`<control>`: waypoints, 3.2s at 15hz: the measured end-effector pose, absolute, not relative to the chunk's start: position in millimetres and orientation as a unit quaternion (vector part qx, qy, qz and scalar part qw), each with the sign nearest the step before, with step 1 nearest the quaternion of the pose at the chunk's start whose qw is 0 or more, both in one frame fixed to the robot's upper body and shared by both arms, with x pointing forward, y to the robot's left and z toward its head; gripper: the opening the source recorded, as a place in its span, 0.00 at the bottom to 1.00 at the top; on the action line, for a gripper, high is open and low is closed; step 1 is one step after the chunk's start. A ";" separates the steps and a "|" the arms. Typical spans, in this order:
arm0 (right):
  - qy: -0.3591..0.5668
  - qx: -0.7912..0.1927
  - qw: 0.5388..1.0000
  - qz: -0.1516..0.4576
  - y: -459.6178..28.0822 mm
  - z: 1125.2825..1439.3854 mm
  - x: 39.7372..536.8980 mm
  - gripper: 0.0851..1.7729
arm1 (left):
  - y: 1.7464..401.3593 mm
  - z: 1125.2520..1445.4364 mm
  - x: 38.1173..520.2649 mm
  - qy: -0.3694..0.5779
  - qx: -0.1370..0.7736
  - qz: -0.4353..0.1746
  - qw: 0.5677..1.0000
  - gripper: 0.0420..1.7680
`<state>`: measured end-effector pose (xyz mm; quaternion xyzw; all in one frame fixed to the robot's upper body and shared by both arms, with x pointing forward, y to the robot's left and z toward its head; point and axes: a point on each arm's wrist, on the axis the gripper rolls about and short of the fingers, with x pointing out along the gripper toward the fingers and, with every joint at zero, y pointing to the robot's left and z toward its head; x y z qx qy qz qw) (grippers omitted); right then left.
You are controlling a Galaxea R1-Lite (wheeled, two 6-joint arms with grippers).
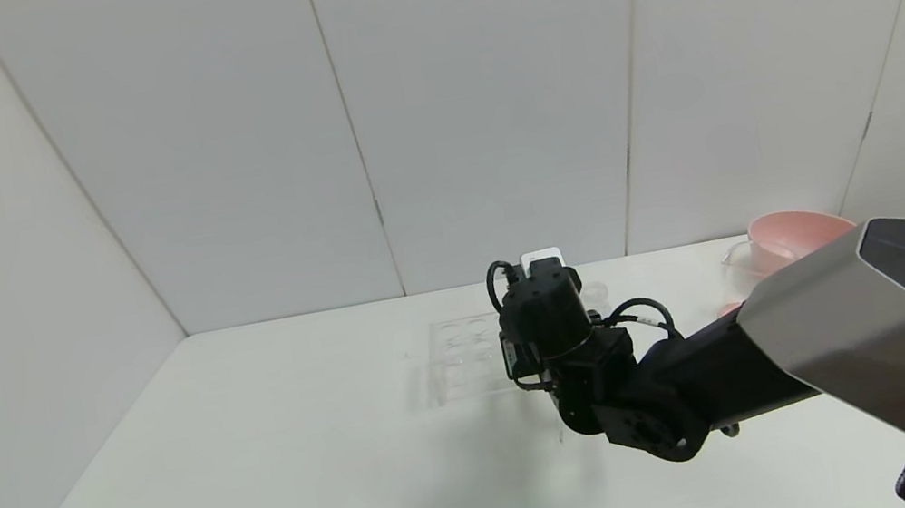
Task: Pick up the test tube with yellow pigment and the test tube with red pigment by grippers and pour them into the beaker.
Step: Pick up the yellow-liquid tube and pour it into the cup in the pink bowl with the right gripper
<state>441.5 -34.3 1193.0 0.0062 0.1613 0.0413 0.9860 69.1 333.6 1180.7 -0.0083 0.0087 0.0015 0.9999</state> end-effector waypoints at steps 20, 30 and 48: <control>0.137 0.016 0.989 0.045 -41.8 1237.3 431.2 0.24 | 333.6 1180.7 69.1 0.009 -0.008 0.001 1.000 0.97; 0.117 0.021 0.990 0.071 -53.9 1278.3 395.8 0.24 | 333.6 1180.7 69.1 0.009 -0.008 0.001 1.000 0.97; 0.178 0.004 0.940 0.291 -216.8 1293.1 339.2 0.24 | 333.6 1180.7 69.1 0.009 -0.008 0.001 1.000 0.97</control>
